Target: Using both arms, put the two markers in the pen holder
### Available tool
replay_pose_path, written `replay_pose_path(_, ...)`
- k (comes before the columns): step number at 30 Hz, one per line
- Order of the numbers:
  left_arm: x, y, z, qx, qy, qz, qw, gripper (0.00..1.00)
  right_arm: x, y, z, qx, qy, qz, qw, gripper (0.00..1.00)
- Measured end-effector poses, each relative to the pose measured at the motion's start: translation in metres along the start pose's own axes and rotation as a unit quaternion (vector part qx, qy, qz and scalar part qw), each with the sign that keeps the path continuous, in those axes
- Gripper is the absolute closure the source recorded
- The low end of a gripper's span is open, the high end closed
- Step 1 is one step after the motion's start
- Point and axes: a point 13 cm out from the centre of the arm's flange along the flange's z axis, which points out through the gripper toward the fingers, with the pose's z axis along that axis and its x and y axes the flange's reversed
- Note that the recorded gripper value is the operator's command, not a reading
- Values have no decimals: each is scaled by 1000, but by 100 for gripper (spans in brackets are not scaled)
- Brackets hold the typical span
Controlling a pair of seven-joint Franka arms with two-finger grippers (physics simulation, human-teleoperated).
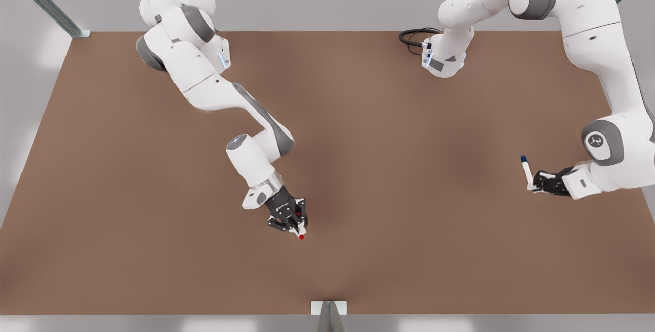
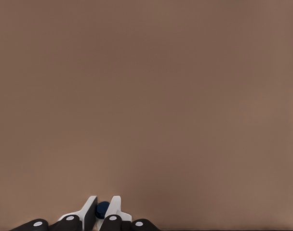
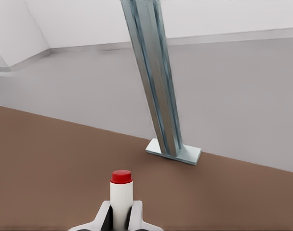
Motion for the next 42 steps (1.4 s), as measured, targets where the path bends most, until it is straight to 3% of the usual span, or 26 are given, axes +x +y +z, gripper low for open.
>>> replay_pose_path(7,5,-18,6,29,16,14,999,79,35,-1,-6,-1,-21,-6,1000,79)
replay_pose_path(8,6,-18,6,31,18,15,999,79,40,-3,-8,-1,-21,-5,1000,0)
replay_pose_path(14,4,-29,0,35,18,29,999,79,11,0,-28,0,-48,-14,999,0)
replay_pose_path(18,-36,-97,10,66,8,78,995,79,-182,-77,-185,77,-70,-30,994,0)
replay_pose_path(20,-73,-151,11,94,-20,122,988,79,-214,-143,-267,141,-10,-11,990,0)
replay_pose_path(24,-153,-295,22,175,-115,207,956,79,-163,-265,-355,236,176,66,954,0)
replay_pose_path(29,-237,-441,58,238,-237,232,913,79,-103,-243,-356,224,320,102,915,0)
replay_pose_path(36,-332,-523,93,233,-377,202,873,79,-68,-228,-375,216,397,133,882,0)
replay_pose_path(42,-356,-526,123,184,-424,179,868,79,-59,-218,-380,215,418,139,872,0)
